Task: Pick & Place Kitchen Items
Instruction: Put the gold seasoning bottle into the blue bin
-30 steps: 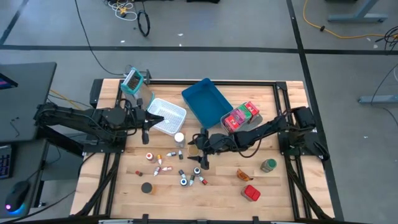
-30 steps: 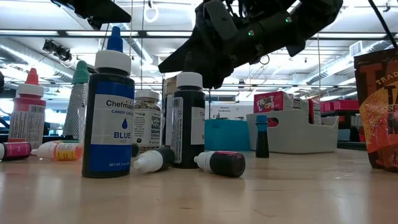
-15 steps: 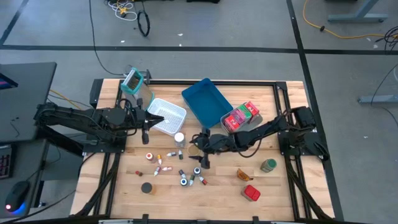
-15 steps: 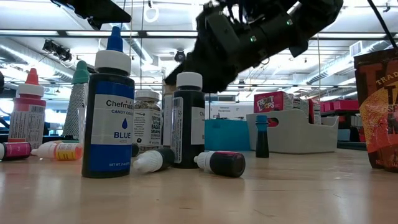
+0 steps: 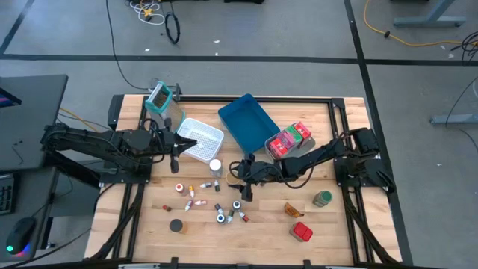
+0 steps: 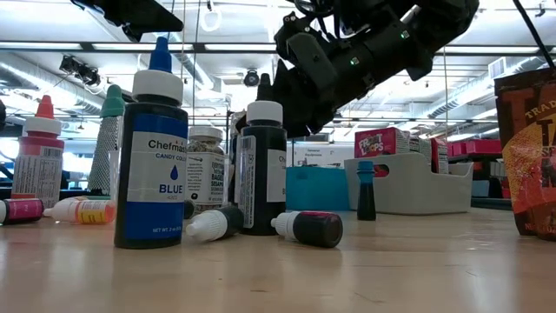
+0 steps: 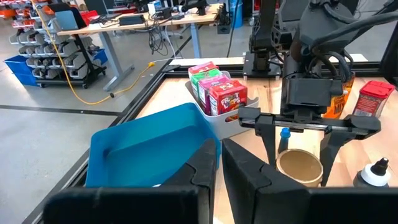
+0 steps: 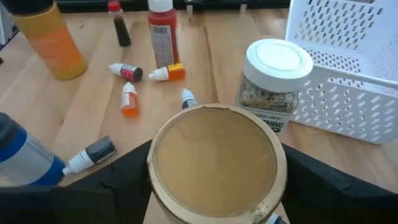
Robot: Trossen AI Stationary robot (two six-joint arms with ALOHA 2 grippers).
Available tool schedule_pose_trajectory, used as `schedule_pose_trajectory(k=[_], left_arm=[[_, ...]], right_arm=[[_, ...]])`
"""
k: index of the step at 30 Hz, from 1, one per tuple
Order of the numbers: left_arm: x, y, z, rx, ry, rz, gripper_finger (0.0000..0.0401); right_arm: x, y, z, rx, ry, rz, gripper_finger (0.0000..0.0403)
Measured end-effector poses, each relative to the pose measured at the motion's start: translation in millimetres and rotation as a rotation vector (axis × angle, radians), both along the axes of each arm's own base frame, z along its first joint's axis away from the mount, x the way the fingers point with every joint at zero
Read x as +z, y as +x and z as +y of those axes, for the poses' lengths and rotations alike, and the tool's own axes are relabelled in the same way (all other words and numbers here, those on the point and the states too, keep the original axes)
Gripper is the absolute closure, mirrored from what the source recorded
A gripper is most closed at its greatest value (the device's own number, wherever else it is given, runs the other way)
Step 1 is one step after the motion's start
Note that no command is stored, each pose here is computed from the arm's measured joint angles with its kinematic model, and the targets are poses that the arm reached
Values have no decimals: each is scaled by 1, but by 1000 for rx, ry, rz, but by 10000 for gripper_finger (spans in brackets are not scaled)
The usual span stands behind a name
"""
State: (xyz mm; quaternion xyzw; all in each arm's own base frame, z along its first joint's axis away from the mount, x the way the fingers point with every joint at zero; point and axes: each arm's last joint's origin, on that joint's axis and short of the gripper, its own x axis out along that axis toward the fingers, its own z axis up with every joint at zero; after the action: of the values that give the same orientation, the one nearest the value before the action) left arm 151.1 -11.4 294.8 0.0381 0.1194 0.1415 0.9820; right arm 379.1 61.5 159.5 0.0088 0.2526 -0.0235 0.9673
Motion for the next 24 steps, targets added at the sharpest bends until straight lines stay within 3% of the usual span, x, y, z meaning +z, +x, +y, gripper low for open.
schedule_pose_trajectory(k=[6,13,17,24], left_arm=[[0,0,0,10,-11,-3,368],[0,0,0,7,0,-2,368],[0,0,0,7,-1,-2,368],[0,0,0,8,-1,-2,368]], right_arm=[[19,-5,-9,-154,-70,-41,119],[83,-28,-22,-414,-153,-208,109],[107,-36,-48,-591,-246,-285,111],[98,-31,-116,-698,-190,-286,114]])
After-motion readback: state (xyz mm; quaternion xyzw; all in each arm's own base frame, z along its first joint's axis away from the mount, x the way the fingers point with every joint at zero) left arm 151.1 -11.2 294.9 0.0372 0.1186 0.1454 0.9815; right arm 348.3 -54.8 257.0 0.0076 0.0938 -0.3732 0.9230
